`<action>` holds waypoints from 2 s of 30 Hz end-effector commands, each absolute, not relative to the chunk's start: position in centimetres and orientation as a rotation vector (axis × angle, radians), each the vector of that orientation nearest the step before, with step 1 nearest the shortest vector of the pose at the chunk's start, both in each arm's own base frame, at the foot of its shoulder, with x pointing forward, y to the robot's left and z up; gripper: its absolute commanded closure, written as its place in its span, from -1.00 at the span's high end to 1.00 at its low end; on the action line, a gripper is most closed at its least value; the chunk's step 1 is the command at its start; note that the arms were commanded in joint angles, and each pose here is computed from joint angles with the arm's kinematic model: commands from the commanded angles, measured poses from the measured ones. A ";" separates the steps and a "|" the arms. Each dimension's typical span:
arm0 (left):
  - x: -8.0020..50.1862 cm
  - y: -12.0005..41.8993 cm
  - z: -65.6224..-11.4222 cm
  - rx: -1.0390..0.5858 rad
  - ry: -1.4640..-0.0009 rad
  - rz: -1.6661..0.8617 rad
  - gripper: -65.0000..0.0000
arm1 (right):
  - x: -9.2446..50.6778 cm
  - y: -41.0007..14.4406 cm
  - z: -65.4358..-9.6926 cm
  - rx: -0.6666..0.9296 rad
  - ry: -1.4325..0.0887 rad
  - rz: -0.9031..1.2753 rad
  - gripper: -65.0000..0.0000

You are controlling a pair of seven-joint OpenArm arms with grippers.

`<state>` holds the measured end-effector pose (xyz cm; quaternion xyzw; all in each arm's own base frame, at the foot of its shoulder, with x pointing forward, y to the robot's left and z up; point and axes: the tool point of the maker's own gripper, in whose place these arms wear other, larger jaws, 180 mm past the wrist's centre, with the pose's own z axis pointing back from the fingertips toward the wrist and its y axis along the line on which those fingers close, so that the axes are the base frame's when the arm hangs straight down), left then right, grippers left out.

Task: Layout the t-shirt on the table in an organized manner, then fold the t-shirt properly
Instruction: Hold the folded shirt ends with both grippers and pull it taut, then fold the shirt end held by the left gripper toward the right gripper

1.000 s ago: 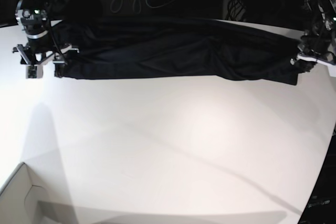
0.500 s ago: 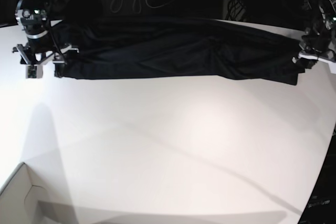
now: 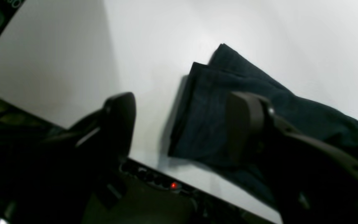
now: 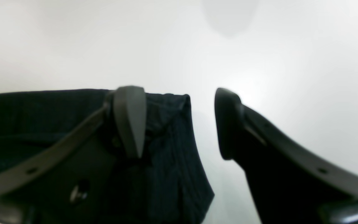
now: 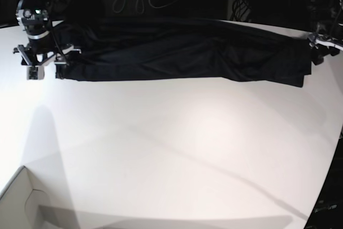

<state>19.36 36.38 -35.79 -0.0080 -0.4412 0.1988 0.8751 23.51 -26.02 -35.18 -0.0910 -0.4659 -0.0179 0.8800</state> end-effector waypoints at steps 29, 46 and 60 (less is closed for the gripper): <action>22.9 34.0 -43.5 -0.092 -0.727 0.177 0.34 | 24.2 -26.1 -33.8 -0.199 -1.025 -0.032 0.08; 22.7 33.5 -44.7 -0.129 -0.710 0.215 -0.83 | 24.2 -26.3 -33.7 -0.202 -1.026 -0.033 0.08; 22.2 38.5 -44.3 -0.091 -0.720 0.341 -1.00 | 23.2 -26.9 -31.3 -0.260 -1.059 -0.011 0.09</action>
